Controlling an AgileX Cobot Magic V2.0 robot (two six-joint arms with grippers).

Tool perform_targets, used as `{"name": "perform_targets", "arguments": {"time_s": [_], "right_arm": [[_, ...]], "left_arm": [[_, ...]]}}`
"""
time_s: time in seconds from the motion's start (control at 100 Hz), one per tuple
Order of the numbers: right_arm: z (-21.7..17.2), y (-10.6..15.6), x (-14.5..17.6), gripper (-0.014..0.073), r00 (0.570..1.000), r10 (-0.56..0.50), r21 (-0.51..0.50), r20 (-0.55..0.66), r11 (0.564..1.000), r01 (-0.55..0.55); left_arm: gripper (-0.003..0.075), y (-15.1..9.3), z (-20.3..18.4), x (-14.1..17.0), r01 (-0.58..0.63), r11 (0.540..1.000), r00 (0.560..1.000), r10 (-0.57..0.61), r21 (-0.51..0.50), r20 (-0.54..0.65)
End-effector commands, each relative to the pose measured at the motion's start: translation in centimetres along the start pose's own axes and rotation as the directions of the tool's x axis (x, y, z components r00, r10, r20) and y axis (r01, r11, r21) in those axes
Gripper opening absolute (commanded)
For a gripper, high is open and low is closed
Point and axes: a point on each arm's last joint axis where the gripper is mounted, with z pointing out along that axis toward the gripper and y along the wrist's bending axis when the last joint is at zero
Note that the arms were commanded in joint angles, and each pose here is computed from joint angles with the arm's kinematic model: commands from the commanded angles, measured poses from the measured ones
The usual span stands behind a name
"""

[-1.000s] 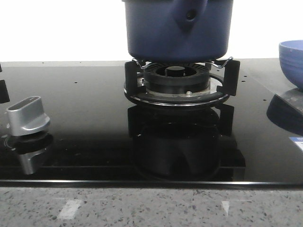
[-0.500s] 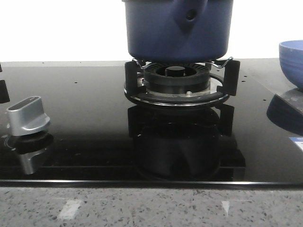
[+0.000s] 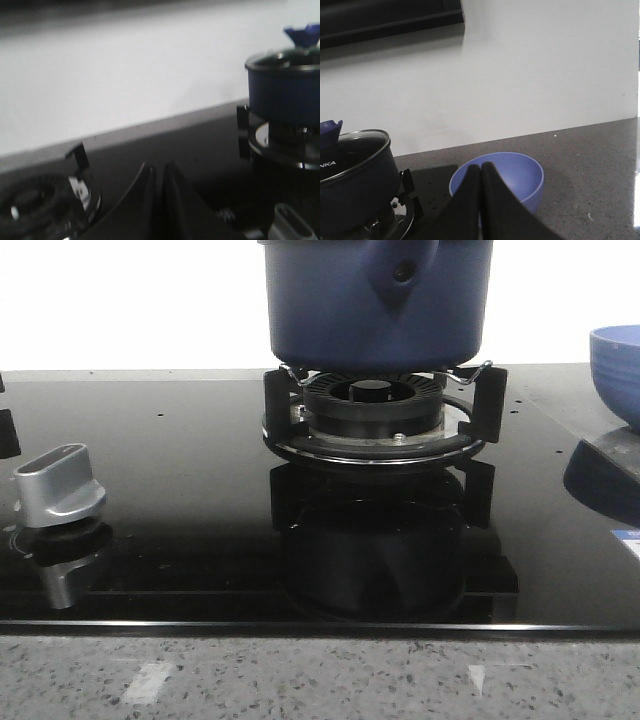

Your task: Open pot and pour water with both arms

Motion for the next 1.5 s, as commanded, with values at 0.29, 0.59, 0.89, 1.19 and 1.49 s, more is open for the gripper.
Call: {"name": "perform_targets", "arguments": {"time_s": [0.29, 0.59, 0.89, 1.19, 1.49], "right_arm": [[0.0, 0.2, -1.2, -0.0074, 0.997, -0.009, -0.013, 0.079, 1.0, 0.01], [0.0, 0.2, -1.2, -0.0074, 0.997, -0.009, -0.013, 0.077, 1.0, 0.01], [0.0, 0.2, -1.2, -0.0074, 0.997, -0.009, -0.013, 0.077, 1.0, 0.01], [0.0, 0.2, -1.2, -0.0074, 0.997, -0.009, -0.013, 0.077, 1.0, 0.01], [0.0, 0.2, -1.2, -0.0074, 0.997, -0.009, -0.013, 0.077, 1.0, 0.01]], "left_arm": [[-0.002, 0.7, -2.2, 4.7, 0.119, 0.954, 0.993, -0.111, -0.276, 0.044], [-0.002, 0.5, -1.6, 8.5, 0.222, 0.925, 0.967, -0.25, -0.308, -0.054], [-0.002, 0.2, -1.7, 9.4, 0.245, 0.92, 0.942, -0.301, -0.307, -0.15], [-0.002, 0.2, -1.7, 9.4, 0.245, 0.92, 0.942, -0.301, -0.307, -0.15], [-0.002, 0.2, -1.7, 9.4, 0.245, 0.92, 0.942, -0.301, -0.307, -0.15]]}}
